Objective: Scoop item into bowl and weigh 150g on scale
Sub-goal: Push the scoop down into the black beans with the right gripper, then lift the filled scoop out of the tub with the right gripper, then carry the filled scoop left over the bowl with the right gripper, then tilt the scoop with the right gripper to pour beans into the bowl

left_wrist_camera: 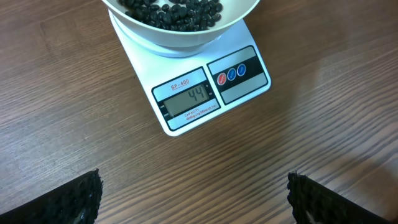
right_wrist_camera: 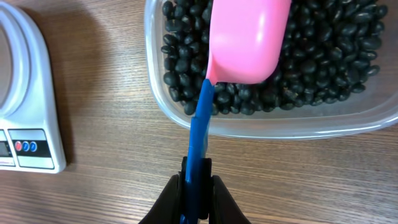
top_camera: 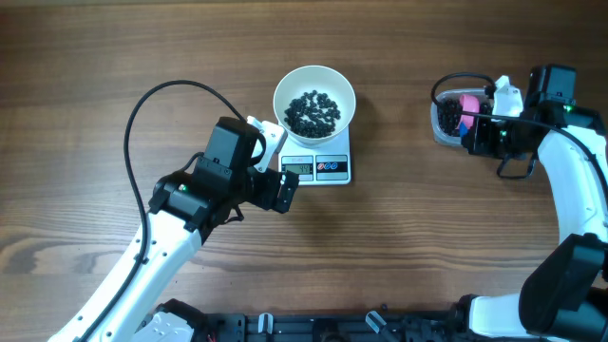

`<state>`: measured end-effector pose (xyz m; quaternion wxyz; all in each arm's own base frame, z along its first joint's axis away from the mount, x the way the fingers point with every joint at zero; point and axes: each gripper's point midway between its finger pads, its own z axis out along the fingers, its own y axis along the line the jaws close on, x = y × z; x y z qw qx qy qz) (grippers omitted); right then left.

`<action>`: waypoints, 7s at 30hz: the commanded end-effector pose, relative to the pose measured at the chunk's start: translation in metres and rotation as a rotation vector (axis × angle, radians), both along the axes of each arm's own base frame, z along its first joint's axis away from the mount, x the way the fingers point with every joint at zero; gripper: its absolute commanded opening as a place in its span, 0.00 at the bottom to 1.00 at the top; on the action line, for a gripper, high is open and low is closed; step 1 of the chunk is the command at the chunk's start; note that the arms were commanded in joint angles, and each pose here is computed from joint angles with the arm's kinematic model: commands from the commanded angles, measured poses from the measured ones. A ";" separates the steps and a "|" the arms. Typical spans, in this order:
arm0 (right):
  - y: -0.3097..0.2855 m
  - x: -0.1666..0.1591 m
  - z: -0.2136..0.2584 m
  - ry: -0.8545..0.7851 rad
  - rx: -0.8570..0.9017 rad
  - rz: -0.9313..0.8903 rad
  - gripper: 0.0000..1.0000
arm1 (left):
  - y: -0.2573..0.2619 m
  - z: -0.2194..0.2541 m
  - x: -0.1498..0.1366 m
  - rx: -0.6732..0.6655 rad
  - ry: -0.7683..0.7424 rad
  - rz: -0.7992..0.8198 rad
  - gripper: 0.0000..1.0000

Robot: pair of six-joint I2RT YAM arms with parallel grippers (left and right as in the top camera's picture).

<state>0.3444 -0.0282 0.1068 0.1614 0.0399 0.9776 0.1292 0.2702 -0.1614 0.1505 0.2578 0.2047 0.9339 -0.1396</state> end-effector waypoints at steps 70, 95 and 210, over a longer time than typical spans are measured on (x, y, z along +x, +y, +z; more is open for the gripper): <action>-0.005 -0.006 0.022 -0.099 0.349 -0.015 0.04 | -0.002 0.006 0.004 -0.002 -0.018 0.003 1.00; -0.029 -0.005 0.034 -0.151 0.452 -0.137 0.04 | -0.002 0.006 0.004 -0.002 -0.018 0.003 1.00; 0.212 0.034 0.098 -0.383 0.425 0.377 0.04 | -0.002 0.006 0.004 -0.002 -0.018 0.003 1.00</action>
